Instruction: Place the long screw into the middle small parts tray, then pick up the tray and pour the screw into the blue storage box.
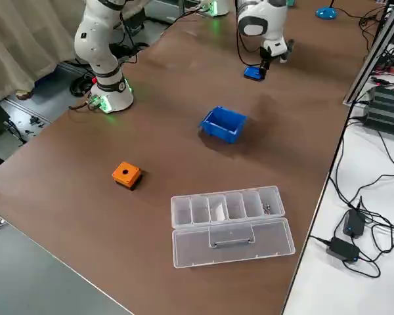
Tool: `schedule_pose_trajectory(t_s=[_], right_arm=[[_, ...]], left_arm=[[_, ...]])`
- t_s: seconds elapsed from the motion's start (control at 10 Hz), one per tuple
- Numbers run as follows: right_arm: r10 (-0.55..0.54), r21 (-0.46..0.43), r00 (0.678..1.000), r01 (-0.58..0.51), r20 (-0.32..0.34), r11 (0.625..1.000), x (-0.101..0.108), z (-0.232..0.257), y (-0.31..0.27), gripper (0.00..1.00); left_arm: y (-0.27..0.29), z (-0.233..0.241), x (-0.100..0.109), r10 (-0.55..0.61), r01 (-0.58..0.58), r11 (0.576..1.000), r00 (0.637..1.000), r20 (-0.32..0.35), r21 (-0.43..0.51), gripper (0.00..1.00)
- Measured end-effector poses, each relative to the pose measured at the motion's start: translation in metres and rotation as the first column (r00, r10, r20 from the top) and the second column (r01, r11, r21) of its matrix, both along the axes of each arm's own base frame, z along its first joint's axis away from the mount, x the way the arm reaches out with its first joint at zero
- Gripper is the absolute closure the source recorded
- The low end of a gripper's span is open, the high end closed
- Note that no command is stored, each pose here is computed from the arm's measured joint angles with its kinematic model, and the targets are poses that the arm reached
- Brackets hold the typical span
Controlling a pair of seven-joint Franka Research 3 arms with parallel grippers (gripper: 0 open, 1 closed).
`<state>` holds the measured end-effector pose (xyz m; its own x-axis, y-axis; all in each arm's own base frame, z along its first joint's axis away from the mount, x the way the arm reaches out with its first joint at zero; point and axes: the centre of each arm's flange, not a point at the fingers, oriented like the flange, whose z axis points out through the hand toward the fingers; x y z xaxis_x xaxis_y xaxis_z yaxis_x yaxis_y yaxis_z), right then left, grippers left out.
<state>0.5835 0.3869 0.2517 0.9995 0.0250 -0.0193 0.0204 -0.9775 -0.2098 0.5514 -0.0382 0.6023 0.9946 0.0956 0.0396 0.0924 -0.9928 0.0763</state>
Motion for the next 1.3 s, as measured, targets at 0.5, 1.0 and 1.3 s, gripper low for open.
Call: schedule_pose_trajectory(t_s=[0.5, 1.0, 1.3], right_arm=[[0.008, 0.022, 1.0, -0.008, -0.03, 1.0, -0.039, -0.046, 0.033, 0.41], [-0.002, 0.053, 0.998, 0.005, -0.065, 0.999, -0.063, -0.059, 0.049, 0.52], [-0.002, 0.056, 0.999, 0.004, -0.048, 0.998, -0.071, -0.071, 0.054, 0.52]], left_arm=[[0.039, 0.011, -0.015, -0.008, 0.008, 1.0, 0.999, -0.032, -0.002, 0.0], [0.011, -0.013, -0.002, -0.081, 0.087, 0.993, 0.994, -0.07, 0.083, 0.01], [0.009, -0.012, -0.001, -0.079, 0.083, 0.994, 0.995, -0.061, 0.066, 0.01]])
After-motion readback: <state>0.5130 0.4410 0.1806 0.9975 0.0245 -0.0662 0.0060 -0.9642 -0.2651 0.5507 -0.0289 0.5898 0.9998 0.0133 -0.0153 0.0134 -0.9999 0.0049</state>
